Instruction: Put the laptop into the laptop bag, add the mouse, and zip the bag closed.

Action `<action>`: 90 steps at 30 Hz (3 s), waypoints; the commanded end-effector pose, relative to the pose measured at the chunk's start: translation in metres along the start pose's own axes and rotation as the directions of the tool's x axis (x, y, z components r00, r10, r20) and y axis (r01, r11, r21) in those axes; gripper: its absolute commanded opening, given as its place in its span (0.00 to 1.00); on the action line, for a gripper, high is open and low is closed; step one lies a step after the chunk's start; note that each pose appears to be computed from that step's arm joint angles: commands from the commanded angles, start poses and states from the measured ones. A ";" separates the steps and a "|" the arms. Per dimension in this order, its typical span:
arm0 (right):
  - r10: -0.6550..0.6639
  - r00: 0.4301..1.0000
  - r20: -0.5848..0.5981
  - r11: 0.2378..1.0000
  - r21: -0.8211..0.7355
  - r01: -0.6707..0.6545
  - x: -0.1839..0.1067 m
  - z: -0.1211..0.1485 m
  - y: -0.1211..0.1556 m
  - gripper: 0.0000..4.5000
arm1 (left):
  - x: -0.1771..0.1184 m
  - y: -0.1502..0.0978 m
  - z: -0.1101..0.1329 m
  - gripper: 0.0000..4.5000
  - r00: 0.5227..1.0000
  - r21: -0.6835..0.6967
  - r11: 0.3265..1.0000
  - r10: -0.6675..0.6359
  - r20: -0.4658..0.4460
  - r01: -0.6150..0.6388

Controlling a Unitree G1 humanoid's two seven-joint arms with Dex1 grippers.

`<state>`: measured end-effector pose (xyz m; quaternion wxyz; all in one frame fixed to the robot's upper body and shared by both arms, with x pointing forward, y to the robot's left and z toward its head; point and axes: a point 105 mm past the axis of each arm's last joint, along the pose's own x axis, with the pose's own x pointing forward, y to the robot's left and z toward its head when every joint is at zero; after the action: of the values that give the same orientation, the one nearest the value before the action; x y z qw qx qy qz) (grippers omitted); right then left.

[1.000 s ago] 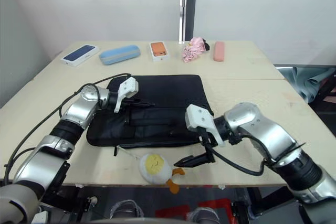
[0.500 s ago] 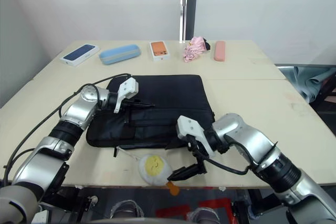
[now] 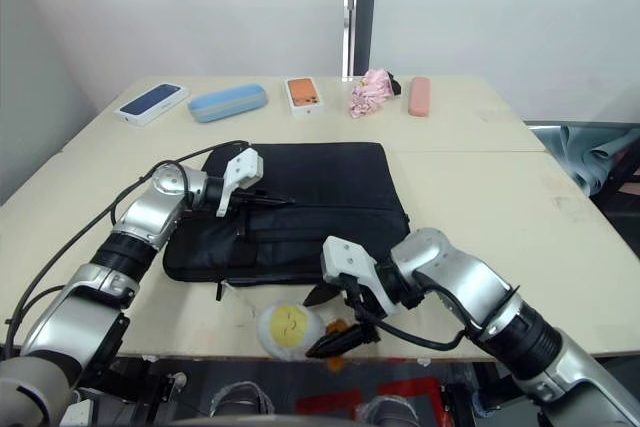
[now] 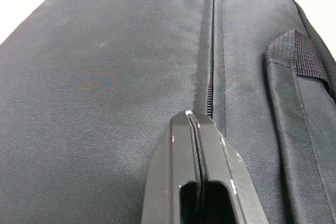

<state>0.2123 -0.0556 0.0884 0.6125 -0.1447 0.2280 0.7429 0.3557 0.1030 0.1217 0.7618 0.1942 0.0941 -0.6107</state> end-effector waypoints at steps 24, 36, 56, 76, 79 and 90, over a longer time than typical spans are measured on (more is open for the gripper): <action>-0.035 0.997 -0.062 0.999 -0.029 0.033 -0.050 -0.005 0.014 0.01 | -0.008 -0.031 -0.076 0.00 0.974 -0.142 0.989 -0.065 -0.217 0.034; -0.181 0.976 -0.121 0.983 0.019 0.184 -0.097 -0.018 0.007 0.01 | -0.006 -0.033 -0.078 0.00 0.976 -0.133 0.991 -0.062 -0.209 0.035; -0.363 0.893 -0.264 0.919 0.058 0.391 -0.177 -0.063 -0.008 0.01 | -0.005 -0.036 -0.081 0.00 0.974 -0.117 0.992 -0.079 -0.210 0.055; -0.519 0.796 -0.311 0.827 0.050 0.560 -0.230 -0.066 -0.022 0.01 | -0.001 -0.040 -0.082 0.00 0.978 -0.119 0.991 -0.090 -0.191 0.068; -0.517 0.793 -0.321 0.826 0.056 0.561 -0.234 -0.067 -0.021 0.01 | -0.003 -0.041 -0.082 0.00 0.977 -0.120 0.990 -0.091 -0.193 0.069; -0.573 0.729 -0.374 0.787 -0.003 0.617 -0.253 -0.074 -0.029 0.01 | -0.002 -0.042 -0.083 0.00 0.977 -0.123 0.990 -0.096 -0.192 0.073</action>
<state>0.2845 -0.2937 0.1327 0.7680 -0.2828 0.3291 0.4709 0.3454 0.1128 0.1100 0.7569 0.2201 0.0701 -0.6113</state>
